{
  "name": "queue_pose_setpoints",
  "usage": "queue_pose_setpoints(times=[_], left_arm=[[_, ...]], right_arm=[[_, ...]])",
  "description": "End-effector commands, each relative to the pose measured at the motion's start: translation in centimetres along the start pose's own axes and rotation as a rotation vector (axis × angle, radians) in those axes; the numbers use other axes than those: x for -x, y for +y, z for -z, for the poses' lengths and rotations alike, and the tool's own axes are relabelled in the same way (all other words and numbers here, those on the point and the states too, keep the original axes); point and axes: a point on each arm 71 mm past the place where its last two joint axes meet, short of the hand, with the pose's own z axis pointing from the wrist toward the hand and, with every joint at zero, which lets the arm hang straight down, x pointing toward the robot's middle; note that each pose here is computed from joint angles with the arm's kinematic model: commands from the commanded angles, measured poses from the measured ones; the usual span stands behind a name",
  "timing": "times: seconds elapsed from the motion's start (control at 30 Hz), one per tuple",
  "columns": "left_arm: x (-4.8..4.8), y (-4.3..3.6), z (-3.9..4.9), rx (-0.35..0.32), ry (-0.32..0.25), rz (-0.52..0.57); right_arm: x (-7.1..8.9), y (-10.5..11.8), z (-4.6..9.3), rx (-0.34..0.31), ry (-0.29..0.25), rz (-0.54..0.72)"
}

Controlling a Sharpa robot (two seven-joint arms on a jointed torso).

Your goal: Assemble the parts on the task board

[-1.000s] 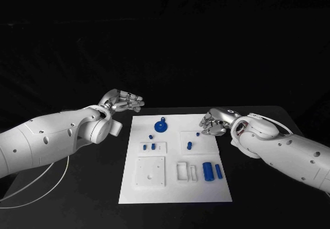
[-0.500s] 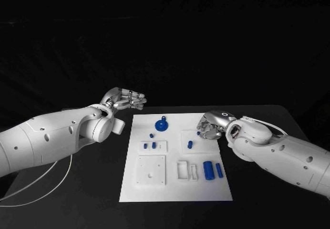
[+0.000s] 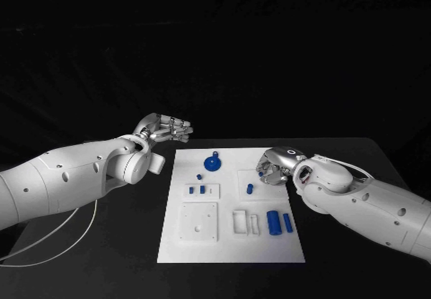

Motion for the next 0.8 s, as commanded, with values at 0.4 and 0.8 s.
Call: queue_pose_setpoints(times=[0.4,0.8], left_arm=[[-0.11,-0.21,-0.11,-0.009,0.015,0.019],[-0.12,-0.25,-0.14,-0.023,0.047,0.021]], right_arm=[[-0.63,0.62,-0.22,0.000,0.011,0.037],[-0.95,0.90,-0.43,-0.014,0.015,0.058]])
